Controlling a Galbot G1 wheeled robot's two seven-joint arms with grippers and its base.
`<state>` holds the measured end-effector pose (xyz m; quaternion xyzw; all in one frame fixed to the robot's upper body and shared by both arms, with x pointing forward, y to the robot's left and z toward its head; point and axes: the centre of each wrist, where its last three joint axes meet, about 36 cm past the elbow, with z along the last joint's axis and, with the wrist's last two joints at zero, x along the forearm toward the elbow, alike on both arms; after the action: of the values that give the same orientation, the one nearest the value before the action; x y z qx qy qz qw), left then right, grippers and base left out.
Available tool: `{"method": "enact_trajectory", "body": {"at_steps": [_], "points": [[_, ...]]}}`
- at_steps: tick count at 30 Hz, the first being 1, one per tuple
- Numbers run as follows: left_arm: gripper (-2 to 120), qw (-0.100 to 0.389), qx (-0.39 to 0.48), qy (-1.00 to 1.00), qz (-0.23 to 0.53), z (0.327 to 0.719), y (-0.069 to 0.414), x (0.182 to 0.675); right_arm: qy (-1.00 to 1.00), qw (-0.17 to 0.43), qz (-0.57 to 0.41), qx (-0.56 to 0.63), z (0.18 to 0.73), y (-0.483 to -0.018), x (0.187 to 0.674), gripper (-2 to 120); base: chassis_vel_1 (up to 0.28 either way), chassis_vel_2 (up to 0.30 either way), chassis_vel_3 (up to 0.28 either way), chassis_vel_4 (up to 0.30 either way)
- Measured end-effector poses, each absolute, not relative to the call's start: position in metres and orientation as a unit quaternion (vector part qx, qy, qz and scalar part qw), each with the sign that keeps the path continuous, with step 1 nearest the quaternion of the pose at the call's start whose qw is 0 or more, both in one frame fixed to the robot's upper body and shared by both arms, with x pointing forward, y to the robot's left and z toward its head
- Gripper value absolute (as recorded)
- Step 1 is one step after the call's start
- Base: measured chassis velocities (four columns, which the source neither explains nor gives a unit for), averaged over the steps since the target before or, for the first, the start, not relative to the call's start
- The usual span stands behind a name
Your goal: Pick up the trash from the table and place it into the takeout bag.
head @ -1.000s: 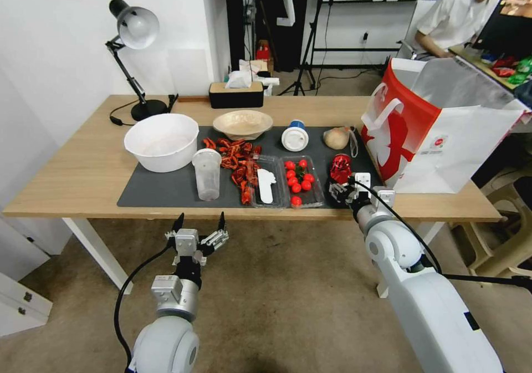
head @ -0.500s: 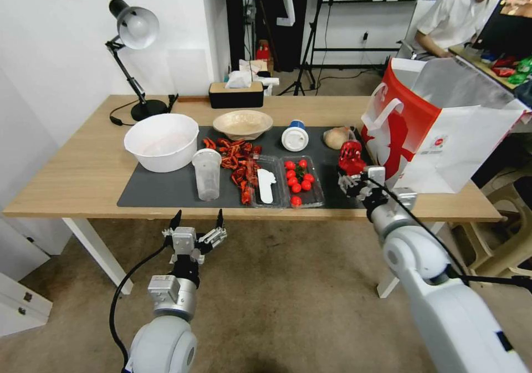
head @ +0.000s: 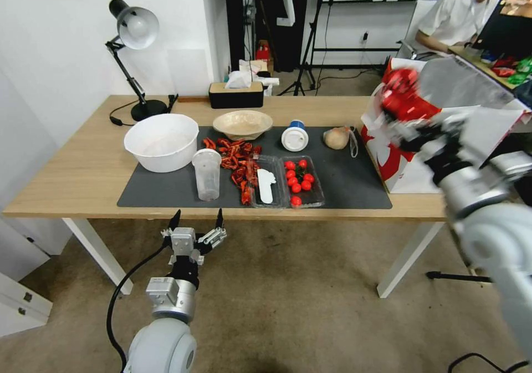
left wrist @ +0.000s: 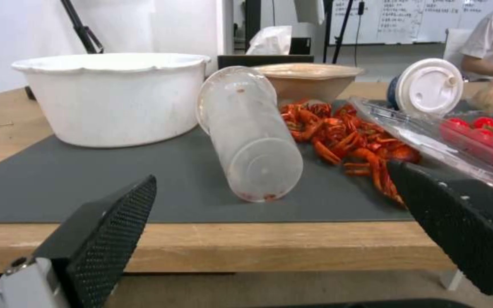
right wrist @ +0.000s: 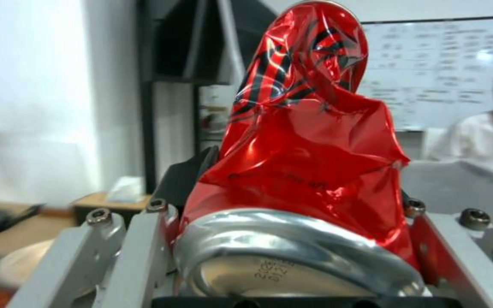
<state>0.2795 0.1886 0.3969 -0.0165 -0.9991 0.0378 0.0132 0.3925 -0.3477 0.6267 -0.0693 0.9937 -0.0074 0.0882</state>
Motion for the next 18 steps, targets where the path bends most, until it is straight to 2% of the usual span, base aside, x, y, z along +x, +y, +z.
{"method": "enact_trajectory", "body": {"at_steps": [7,18], "points": [[100,0.011,-0.016,-0.999,0.038,0.398,0.187,0.279,0.995,0.100,0.005,0.003,0.644,-0.368,0.420,45,0.000,0.000,0.000,0.000],[100,0.016,-0.018,-0.999,0.039,0.396,0.183,0.278,0.996,0.055,0.026,0.067,0.633,-0.410,0.461,45,0.000,0.000,0.000,0.000]]}}
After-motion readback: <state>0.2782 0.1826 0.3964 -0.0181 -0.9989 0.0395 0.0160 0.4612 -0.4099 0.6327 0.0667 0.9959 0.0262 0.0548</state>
